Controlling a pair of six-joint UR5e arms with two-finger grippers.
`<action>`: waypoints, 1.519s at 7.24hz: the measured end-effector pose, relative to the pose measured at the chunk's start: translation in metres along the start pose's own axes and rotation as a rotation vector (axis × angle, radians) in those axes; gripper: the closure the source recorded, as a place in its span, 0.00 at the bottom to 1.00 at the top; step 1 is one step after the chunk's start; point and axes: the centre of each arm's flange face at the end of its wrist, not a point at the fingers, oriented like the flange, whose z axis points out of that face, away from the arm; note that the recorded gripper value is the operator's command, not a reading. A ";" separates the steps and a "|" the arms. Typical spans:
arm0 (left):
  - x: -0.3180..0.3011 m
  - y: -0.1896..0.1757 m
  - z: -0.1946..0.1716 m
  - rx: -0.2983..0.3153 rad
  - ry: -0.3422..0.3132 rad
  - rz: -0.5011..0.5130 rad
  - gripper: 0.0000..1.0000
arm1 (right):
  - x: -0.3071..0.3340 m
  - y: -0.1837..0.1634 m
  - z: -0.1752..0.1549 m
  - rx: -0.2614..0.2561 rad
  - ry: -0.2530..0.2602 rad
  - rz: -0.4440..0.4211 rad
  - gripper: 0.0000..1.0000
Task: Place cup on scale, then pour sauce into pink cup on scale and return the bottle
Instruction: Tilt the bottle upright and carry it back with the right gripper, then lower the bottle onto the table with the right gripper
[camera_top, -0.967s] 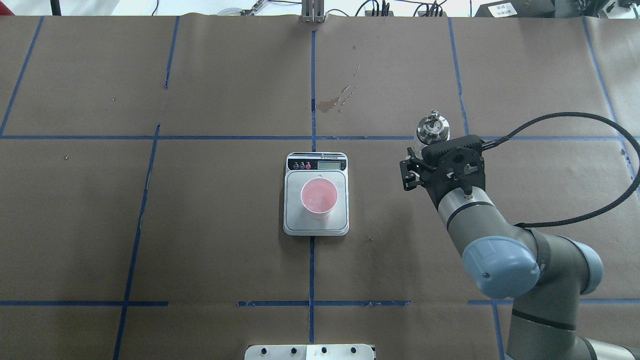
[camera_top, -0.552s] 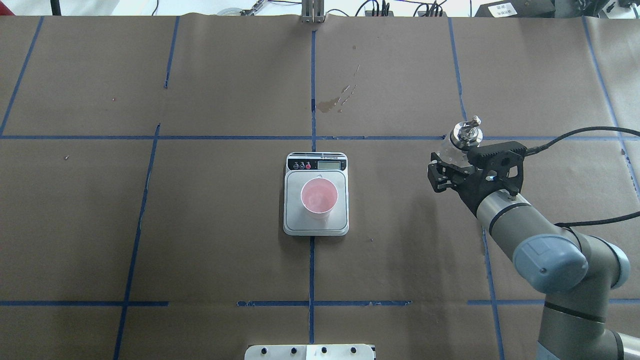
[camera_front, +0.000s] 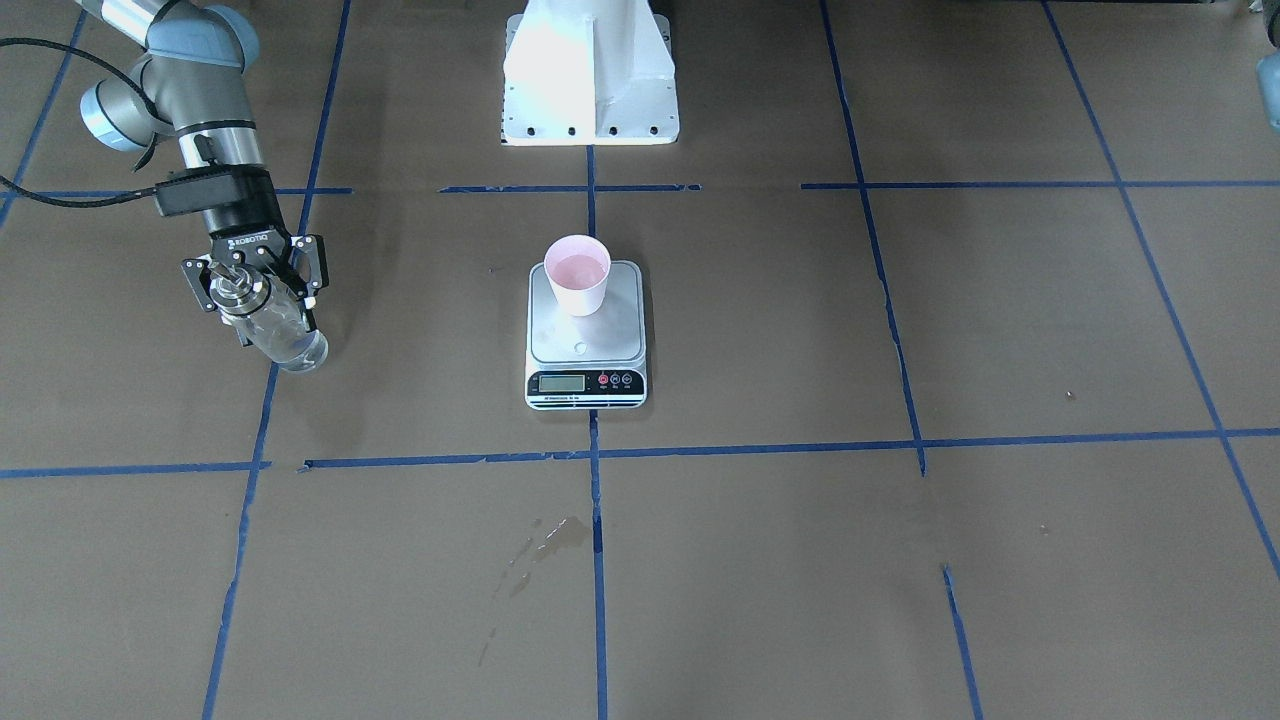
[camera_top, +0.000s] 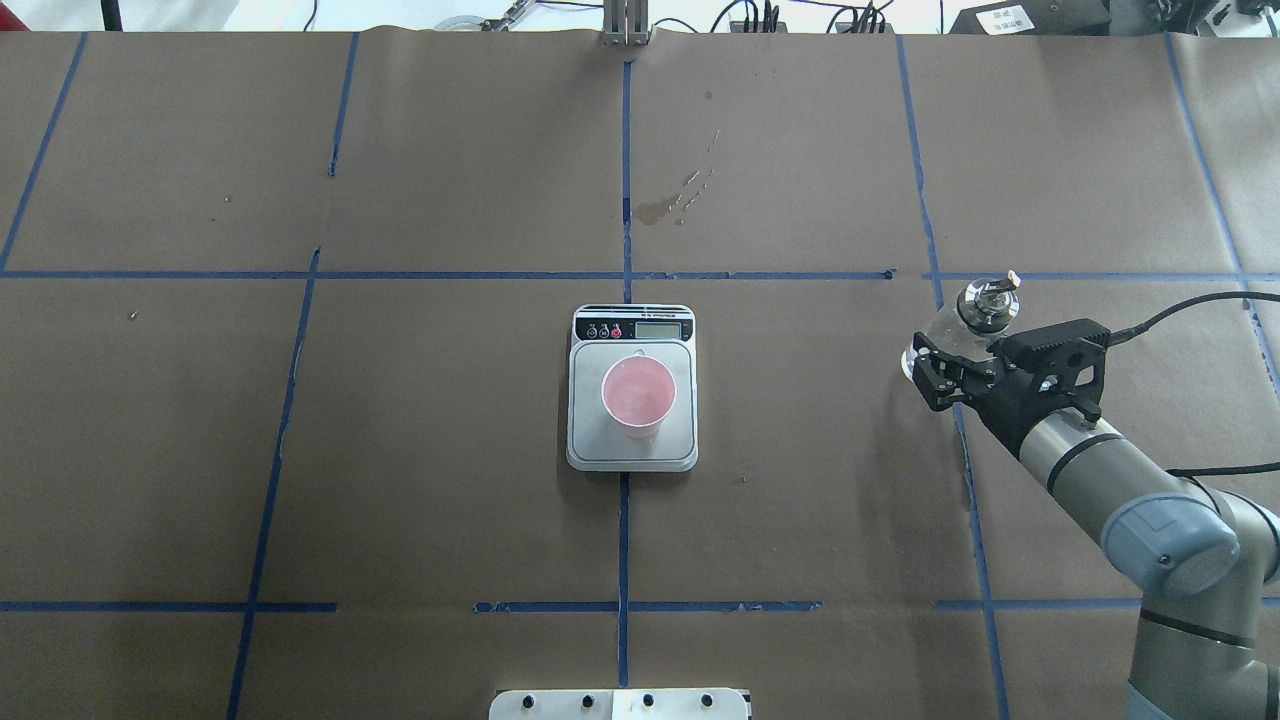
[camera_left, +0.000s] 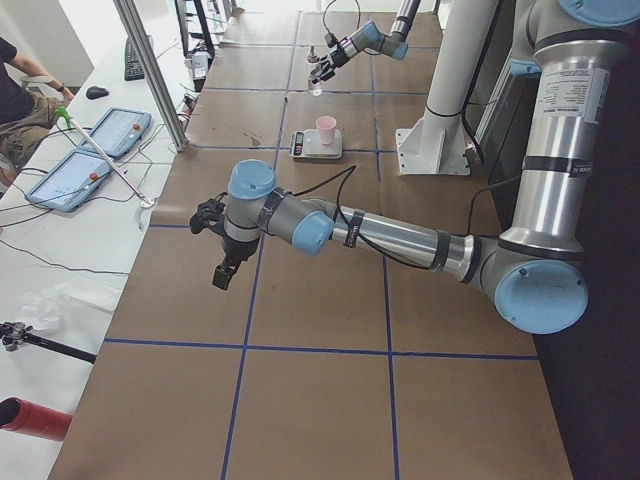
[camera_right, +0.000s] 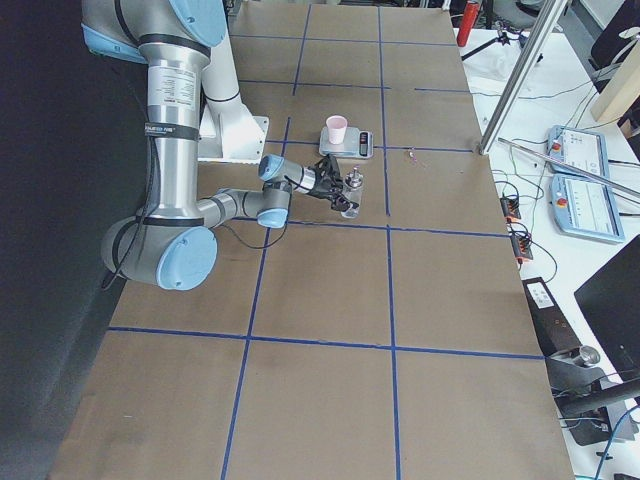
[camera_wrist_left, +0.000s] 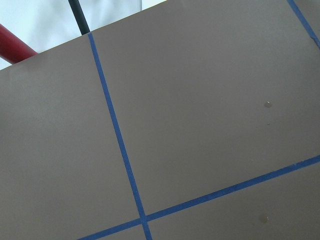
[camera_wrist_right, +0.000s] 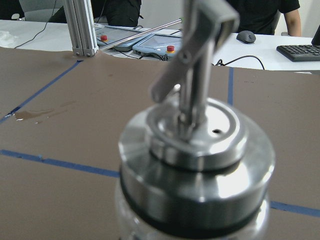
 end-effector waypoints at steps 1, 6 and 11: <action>0.000 0.000 0.000 0.000 0.000 0.000 0.00 | 0.008 0.004 -0.002 -0.010 0.003 -0.036 1.00; 0.000 0.000 0.000 0.000 0.000 0.000 0.00 | 0.008 0.007 -0.003 -0.021 -0.004 -0.058 1.00; 0.000 0.000 0.001 -0.002 0.001 0.000 0.00 | 0.014 0.013 -0.004 -0.054 -0.012 -0.069 0.23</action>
